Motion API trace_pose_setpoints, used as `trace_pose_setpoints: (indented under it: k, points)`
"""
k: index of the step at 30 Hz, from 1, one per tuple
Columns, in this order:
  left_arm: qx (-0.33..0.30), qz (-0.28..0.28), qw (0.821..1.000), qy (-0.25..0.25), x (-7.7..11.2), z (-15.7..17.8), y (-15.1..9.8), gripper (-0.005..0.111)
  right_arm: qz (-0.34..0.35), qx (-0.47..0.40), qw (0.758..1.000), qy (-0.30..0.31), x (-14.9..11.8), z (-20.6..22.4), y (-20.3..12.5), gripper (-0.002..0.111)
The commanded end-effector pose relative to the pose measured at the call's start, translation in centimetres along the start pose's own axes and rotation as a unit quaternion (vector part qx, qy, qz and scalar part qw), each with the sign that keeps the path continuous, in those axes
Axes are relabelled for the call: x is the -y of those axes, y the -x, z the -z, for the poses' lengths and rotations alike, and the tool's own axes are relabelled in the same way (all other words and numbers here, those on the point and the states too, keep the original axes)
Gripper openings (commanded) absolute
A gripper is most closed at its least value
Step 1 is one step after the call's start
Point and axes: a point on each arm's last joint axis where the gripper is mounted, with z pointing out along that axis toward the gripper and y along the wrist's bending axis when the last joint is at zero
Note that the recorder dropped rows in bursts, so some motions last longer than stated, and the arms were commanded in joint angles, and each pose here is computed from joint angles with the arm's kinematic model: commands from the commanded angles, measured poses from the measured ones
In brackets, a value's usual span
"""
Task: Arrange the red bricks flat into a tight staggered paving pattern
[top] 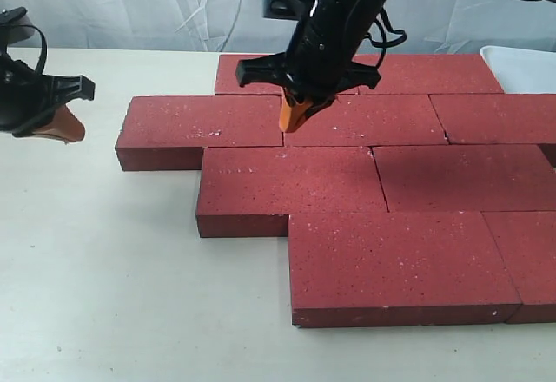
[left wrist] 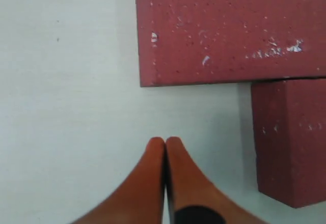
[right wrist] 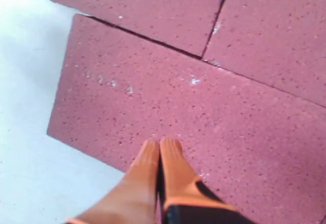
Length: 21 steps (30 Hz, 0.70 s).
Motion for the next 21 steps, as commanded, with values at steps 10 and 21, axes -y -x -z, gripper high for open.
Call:
trace_pose_setpoints:
  k: [10, 21]
  points:
    - [0.007, -0.115, 0.991, 0.070, 8.7, 2.2, -4.2, 0.000, 0.062, -0.011, 0.998, 0.007, -4.8, 0.6, -1.7, 0.000]
    - [0.013, -0.134, 0.986, 0.094, 9.1, 3.8, -4.7, 0.000, 0.040, 0.060, 0.996, -0.056, -1.2, 4.1, -4.8, 0.000]
